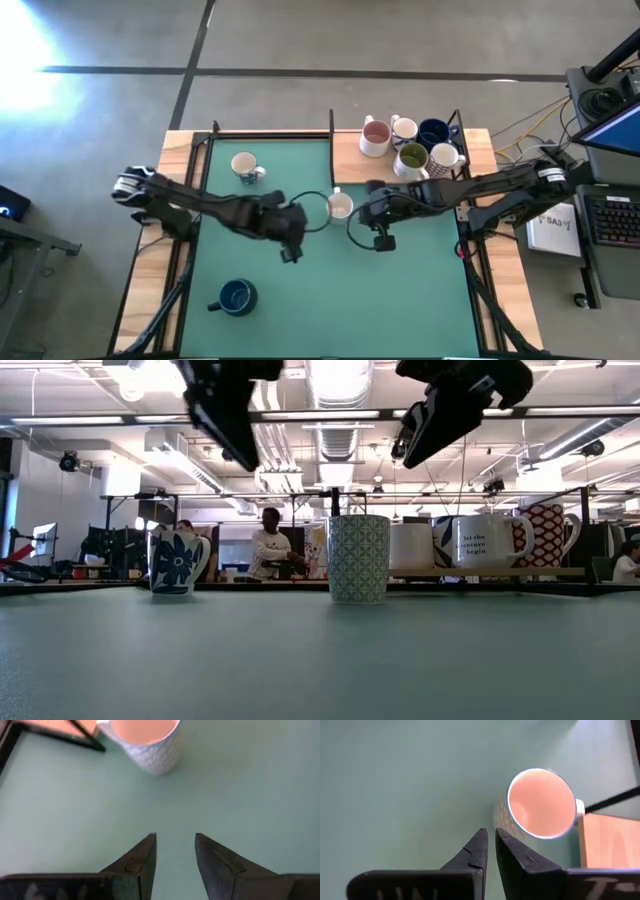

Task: Place coffee mugs
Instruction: Put the green pattern mug on the shelf

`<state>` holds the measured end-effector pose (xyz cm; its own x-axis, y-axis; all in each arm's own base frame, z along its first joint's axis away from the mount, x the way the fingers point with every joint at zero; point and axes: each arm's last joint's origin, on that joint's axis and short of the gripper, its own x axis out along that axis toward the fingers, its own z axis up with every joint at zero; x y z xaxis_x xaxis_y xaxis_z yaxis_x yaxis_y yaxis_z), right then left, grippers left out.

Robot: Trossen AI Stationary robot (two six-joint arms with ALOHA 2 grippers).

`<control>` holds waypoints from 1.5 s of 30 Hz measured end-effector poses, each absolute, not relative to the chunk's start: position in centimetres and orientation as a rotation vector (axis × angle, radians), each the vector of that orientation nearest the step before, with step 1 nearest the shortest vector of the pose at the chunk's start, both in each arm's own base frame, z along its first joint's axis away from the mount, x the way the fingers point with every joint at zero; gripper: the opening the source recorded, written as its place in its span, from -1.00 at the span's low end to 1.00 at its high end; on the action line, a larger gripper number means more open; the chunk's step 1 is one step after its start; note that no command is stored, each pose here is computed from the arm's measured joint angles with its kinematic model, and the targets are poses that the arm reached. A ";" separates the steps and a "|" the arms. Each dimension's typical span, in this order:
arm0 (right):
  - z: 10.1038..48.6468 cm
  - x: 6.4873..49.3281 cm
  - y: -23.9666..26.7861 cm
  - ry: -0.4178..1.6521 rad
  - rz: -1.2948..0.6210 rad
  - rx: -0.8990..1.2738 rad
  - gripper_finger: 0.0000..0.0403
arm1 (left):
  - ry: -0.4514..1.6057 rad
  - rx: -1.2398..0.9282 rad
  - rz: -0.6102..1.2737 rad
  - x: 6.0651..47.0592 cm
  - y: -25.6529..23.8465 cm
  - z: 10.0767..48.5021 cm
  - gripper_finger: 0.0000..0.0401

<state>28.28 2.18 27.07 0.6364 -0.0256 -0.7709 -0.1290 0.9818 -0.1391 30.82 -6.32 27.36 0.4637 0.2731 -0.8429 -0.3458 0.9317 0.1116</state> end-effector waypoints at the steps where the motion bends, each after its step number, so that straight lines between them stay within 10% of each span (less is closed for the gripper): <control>1: 26.9 28.5 2.2 0.881 0.063 -0.196 -0.86 | 1.005 -0.096 0.393 30.2 -6.5 27.0 -0.42; 23: 22.3 35.5 1.1 1.149 -0.052 -0.287 -0.26 | 1.023 -0.165 0.441 24.2 -6.7 21.5 -0.42; 45: 23.3 34.5 0.2 1.246 -0.004 -0.343 -0.90 | 0.991 -0.136 0.471 24.3 -6.6 21.6 -0.42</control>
